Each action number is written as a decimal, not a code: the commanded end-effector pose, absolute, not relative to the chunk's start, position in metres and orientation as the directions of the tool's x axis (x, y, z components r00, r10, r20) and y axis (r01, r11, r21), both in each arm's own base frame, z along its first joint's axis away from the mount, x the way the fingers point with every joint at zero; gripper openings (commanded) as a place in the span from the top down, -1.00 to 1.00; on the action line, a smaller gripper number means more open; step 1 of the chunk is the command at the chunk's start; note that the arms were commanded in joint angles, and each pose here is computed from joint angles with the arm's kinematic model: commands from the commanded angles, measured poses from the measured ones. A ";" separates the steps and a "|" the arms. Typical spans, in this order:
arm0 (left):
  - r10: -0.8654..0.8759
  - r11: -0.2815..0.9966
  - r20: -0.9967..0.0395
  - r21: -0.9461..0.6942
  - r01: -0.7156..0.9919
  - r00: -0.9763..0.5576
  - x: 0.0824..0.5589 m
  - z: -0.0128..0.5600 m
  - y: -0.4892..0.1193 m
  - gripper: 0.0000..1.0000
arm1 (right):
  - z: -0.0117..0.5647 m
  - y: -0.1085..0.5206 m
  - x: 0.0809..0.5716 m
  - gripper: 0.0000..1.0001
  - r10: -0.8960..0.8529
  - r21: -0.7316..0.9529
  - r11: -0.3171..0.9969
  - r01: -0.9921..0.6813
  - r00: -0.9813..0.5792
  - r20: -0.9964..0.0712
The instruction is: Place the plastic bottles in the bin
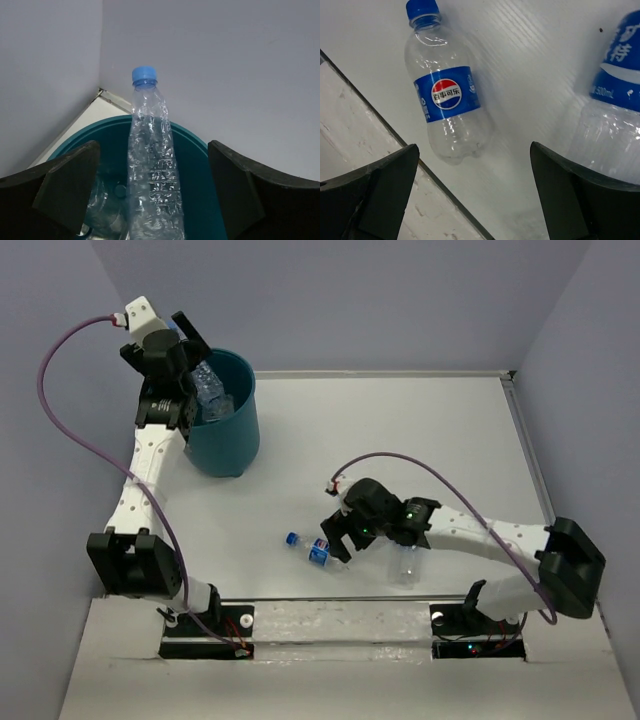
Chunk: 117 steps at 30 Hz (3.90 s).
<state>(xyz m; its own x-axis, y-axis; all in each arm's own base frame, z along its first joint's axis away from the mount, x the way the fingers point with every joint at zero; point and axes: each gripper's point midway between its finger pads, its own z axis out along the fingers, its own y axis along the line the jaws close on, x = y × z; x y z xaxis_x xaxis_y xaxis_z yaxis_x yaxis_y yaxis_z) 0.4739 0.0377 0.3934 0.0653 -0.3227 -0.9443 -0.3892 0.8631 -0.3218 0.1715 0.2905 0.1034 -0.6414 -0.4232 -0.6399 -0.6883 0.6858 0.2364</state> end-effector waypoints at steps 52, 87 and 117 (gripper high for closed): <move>-0.466 0.853 -0.799 -0.519 -0.047 0.380 0.232 0.436 0.012 -0.98 | 0.483 0.544 0.422 0.06 0.559 0.120 0.515 -0.849 0.226 -0.798; -0.257 0.787 -0.799 -0.499 0.362 -0.543 0.275 0.239 -0.286 -0.98 | 0.247 0.162 0.277 -0.98 0.351 0.423 0.895 -0.140 -0.363 -0.863; 0.237 0.921 -0.636 -0.092 0.378 -0.734 0.316 0.034 -0.362 0.12 | 0.087 0.128 0.225 -0.99 0.287 0.272 0.953 0.136 -0.696 -0.659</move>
